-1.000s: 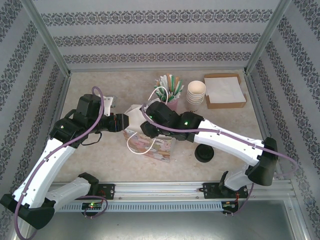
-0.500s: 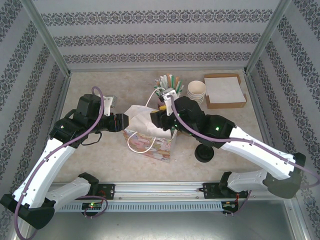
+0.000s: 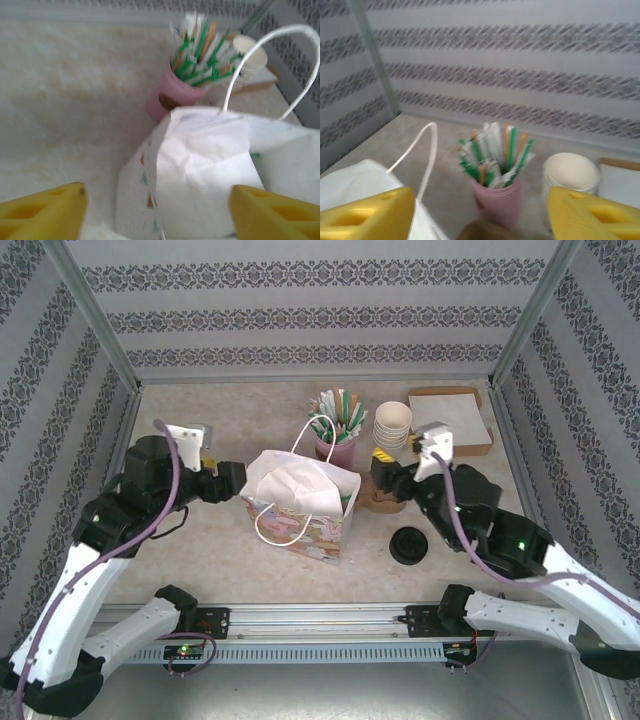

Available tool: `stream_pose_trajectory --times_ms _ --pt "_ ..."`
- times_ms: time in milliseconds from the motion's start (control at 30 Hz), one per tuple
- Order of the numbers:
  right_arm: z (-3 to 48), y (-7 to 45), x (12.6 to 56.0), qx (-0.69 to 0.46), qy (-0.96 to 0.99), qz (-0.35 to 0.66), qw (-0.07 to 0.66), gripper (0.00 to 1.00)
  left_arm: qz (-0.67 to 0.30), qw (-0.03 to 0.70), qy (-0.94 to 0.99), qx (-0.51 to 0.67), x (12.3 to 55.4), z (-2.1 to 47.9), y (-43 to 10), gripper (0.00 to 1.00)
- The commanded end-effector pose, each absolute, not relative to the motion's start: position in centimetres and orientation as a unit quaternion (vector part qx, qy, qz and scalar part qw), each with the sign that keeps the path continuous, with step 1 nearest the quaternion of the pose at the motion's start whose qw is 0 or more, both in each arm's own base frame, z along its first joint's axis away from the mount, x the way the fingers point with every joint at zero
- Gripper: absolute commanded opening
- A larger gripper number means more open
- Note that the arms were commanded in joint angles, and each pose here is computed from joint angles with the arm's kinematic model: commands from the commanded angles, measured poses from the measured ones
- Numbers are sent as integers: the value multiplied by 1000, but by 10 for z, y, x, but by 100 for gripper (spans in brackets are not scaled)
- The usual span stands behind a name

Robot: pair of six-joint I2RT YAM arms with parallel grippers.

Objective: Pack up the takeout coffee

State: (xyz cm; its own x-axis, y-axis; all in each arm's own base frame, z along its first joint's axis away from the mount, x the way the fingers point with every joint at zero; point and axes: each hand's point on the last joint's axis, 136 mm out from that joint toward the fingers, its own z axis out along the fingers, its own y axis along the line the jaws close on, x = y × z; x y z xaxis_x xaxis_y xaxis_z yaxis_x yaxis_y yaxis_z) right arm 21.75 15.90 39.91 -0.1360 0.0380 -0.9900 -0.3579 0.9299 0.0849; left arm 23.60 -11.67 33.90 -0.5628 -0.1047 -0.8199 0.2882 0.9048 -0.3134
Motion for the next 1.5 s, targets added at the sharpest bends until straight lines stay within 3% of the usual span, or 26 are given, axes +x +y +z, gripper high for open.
stream_pose_trajectory --times_ms 0,33,167,367,633,800,1033,1300,1467 --pt "395 113 225 -55 723 50 687 81 -159 552 818 33 255 362 -98 95" --pt "393 102 225 -43 718 28 694 85 -124 569 812 27 261 361 -88 100" --pt "369 71 231 -20 707 -37 706 98 32 625 777 -68 281 356 -29 100" --pt "300 39 254 1 714 -93 694 98 108 667 715 -183 290 327 13 100" --pt "199 -46 280 177 739 -77 645 98 188 606 727 -264 303 246 50 100" --pt "158 -68 286 212 763 -88 605 98 191 574 744 -285 305 195 68 100" --pt "120 -58 314 170 807 -88 559 98 209 562 758 -257 316 157 73 100" --pt "124 -53 342 137 806 -97 568 98 219 531 798 -181 351 119 60 100" --pt "128 -51 356 123 795 -101 586 98 194 591 772 -133 370 127 47 100"
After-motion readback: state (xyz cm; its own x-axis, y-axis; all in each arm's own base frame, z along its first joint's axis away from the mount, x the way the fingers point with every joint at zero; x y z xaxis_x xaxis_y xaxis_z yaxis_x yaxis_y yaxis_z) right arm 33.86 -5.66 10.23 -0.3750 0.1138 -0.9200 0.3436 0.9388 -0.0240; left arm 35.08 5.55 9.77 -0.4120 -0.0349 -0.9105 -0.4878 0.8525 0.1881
